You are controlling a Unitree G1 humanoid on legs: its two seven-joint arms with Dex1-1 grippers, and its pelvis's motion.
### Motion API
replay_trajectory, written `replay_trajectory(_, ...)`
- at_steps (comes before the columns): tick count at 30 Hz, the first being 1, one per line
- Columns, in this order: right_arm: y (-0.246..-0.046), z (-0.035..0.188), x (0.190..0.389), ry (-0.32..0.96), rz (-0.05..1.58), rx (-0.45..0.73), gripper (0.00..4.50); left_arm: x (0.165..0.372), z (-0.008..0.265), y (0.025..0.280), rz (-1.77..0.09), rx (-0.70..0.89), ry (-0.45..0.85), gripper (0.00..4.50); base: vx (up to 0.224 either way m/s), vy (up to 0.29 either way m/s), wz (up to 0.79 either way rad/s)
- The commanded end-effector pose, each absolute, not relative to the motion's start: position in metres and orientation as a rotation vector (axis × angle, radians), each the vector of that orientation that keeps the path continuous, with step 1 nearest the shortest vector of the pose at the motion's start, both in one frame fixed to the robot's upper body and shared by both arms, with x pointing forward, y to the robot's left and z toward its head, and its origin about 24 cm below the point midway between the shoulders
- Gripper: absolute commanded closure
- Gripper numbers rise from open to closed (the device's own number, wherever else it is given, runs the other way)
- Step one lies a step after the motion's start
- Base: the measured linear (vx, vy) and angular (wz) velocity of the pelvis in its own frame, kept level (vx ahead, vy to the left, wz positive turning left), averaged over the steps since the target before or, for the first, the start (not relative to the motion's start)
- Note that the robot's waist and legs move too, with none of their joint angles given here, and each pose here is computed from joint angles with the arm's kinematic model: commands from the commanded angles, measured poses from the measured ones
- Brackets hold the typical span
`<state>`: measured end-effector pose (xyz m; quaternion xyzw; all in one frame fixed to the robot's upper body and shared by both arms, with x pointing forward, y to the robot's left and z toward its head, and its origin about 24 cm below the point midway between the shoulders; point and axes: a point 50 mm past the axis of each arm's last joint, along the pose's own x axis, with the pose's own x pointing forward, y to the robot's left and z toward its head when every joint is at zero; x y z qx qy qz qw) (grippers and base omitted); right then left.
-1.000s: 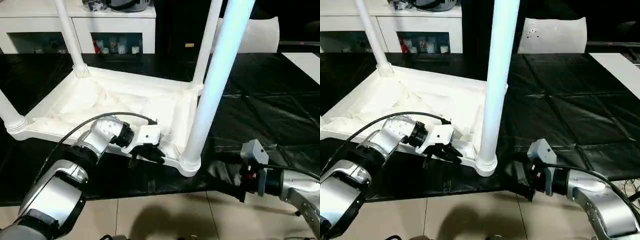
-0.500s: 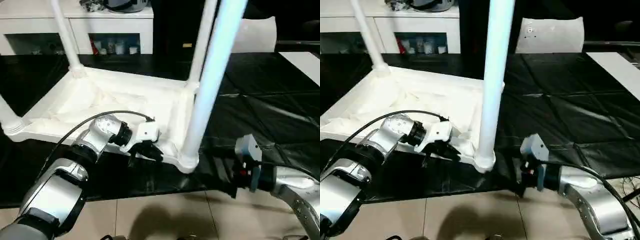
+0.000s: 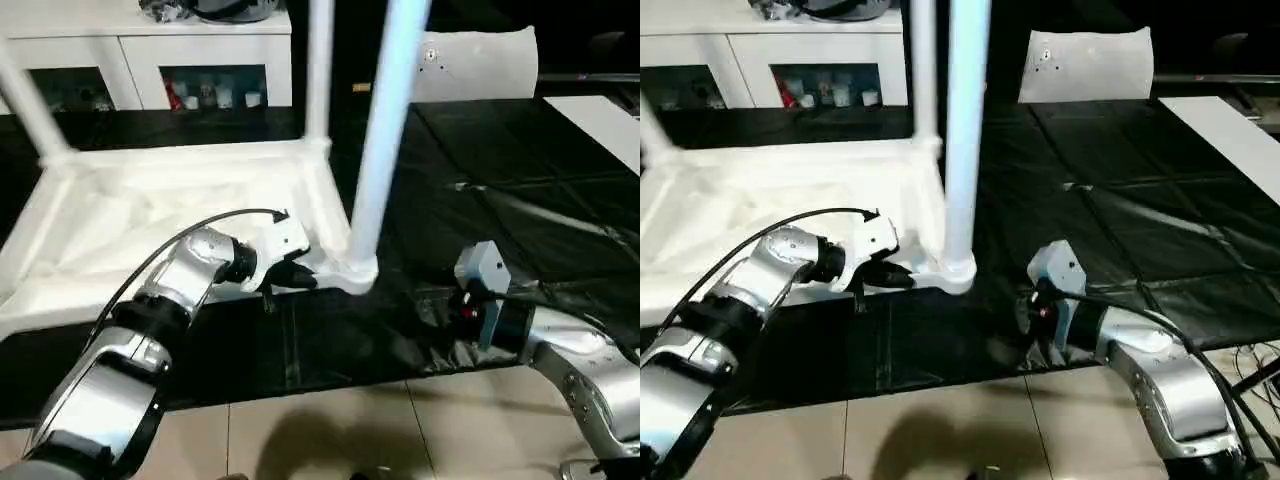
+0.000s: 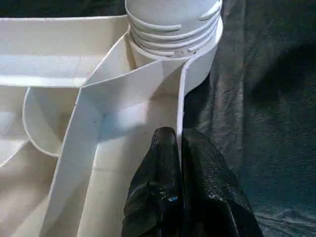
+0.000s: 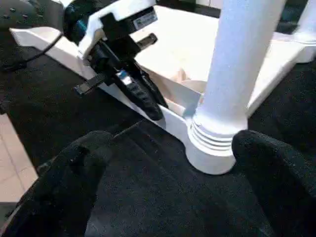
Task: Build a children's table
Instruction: Rotate leg to tighten
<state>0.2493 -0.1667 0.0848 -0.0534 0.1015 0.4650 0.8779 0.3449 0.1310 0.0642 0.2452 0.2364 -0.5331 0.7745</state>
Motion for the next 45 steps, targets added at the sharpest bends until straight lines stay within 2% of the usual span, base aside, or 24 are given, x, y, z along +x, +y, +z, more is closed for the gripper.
replay_trajectory(1, -0.168, 0.086, 0.253, 0.202, 0.954, -0.127, 0.00, 0.344, 0.062, 0.145, -1.088, 0.557, 0.534, 4.43, 0.000, 0.000, 0.00)
replay_trajectory(3, -0.168, 0.085, 0.253, 0.203, 0.955, -0.127, 0.00, 0.340, 0.064, 0.142, -1.145, 0.564, 0.498, 4.43, 0.000, 0.000, 0.00)
replay_trajectory(5, -0.168, 0.084, 0.252, 0.208, 0.971, -0.128, 0.00, 0.329, 0.066, 0.137, -1.328, 0.638, 0.398, 4.43, 0.000, 0.000, 0.00)
replay_trajectory(9, -0.167, 0.082, 0.251, 0.214, 1.004, -0.127, 0.00, 0.319, 0.065, 0.138, -1.426, 0.689, 0.388, 4.43, 0.000, 0.000, 0.00)
replay_trajectory(15, -0.167, 0.077, 0.251, 0.230, 1.062, -0.131, 0.00, 0.311, 0.066, 0.134, -1.538, 0.612, 0.352, 4.43, 0.000, 0.000, 0.00)
replay_trajectory(19, -0.161, 0.079, 0.257, 0.213, 1.177, -0.097, 0.00, 0.302, 0.061, 0.134, -1.676, 0.632, 0.359, 4.43, 0.000, 0.000, 0.00)
replay_trajectory(21, -0.159, 0.080, 0.259, 0.198, 1.202, -0.099, 0.30, 0.299, 0.060, 0.132, -1.709, 0.635, 0.364, 4.50, 0.000, 0.000, 0.00)
replay_trajectory(24, -0.158, 0.079, 0.262, 0.197, 1.222, -0.101, 0.49, 0.298, 0.059, 0.131, -1.736, 0.643, 0.361, 4.50, 0.000, 0.000, 0.00)
replay_trajectory(26, -0.153, 0.077, 0.264, 0.217, 1.319, -0.090, 0.74, 0.298, 0.059, 0.126, -1.778, 0.693, 0.360, 4.50, 0.000, 0.000, 0.00)
replay_trajectory(32, -0.151, 0.074, 0.264, 0.272, 1.444, -0.086, 1.27, 0.300, 0.059, 0.125, -1.826, 0.750, 0.371, 4.50, 0.000, 0.000, 0.00)
replay_trajectory(45, -0.152, 0.071, 0.268, 0.320, 1.539, -0.109, 2.34, 0.302, 0.060, 0.122, -1.874, 0.796, 0.401, 4.50, 0.000, 0.000, 0.00)
